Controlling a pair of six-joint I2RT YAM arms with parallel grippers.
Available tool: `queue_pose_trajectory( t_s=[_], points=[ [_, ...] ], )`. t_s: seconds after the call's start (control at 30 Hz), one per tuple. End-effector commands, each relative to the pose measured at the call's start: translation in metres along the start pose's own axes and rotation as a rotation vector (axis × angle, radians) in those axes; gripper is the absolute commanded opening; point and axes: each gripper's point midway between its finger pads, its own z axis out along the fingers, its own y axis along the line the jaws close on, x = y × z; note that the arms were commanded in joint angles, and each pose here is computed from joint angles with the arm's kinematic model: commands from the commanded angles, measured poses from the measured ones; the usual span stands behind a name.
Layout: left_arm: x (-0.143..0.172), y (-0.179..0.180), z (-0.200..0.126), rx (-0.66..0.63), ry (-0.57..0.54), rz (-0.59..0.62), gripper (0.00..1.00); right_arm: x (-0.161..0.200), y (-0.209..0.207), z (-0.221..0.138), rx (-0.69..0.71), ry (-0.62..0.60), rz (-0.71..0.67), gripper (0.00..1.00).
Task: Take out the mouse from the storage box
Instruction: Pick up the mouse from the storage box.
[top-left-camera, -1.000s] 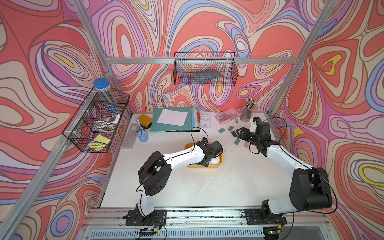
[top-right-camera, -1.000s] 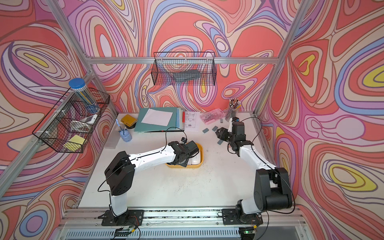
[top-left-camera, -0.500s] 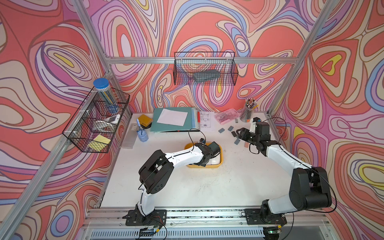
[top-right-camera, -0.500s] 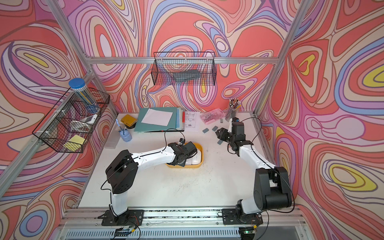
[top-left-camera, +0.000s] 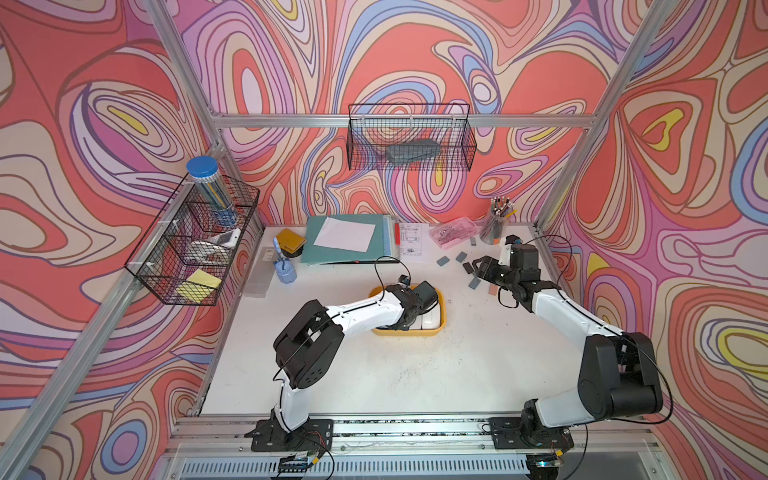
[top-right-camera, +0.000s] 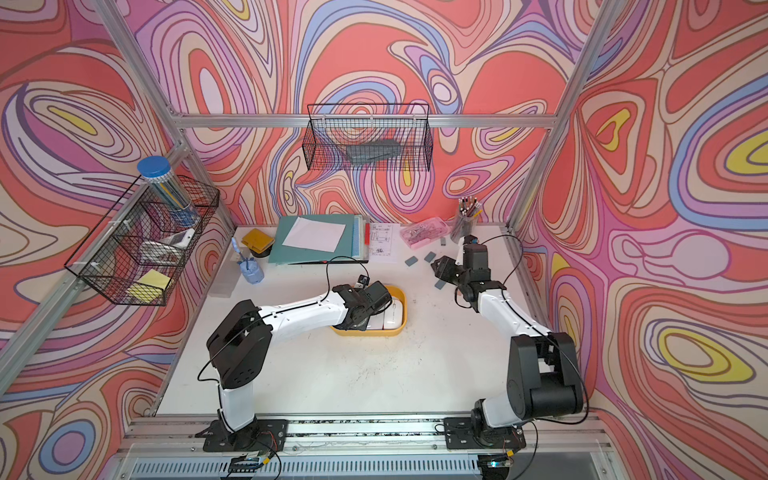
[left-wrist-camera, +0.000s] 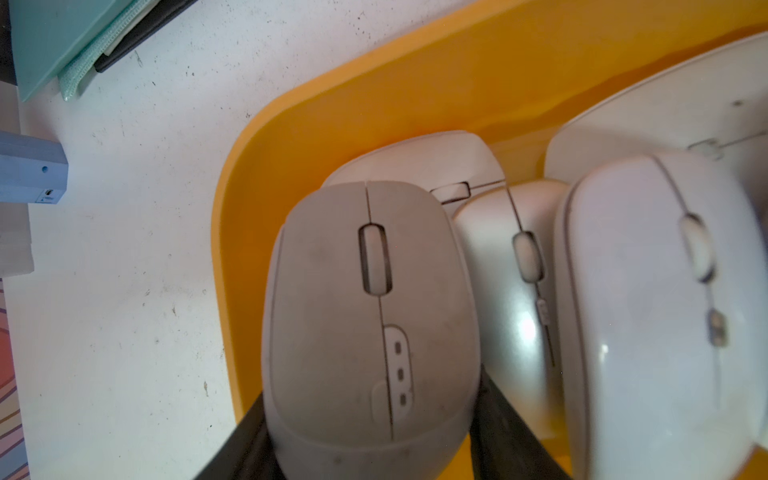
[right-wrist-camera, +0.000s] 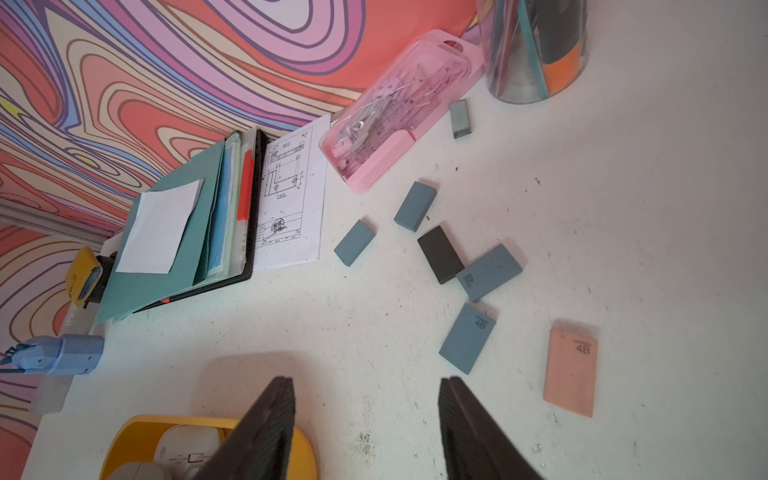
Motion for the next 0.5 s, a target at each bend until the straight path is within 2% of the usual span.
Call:
queue_pose_trajectory(
  t_s=[0.0, 0.17, 0.27, 0.33, 0.47],
  points=[
    [-0.012, 0.012, -0.025, 0.036, -0.051, -0.024, 0.37, -0.006, 0.005, 0.0, -0.007, -0.016, -0.014, 0.57],
    [-0.019, 0.025, -0.049, 0.061, -0.102, -0.046, 0.37, -0.006, 0.005, 0.0, -0.013, -0.014, -0.012, 0.56],
    [-0.02, 0.049, -0.057, 0.019, -0.11, -0.072, 0.38, -0.006, 0.006, -0.001, -0.016, -0.013, -0.008, 0.56],
    [-0.015, 0.073, -0.052, 0.012, -0.072, -0.127, 0.38, -0.007, 0.007, -0.002, -0.02, -0.016, -0.009, 0.56],
    [0.005, 0.114, -0.029, 0.077, 0.055, -0.254, 0.38, -0.007, 0.009, -0.003, -0.03, -0.017, -0.006, 0.56]
  ],
)
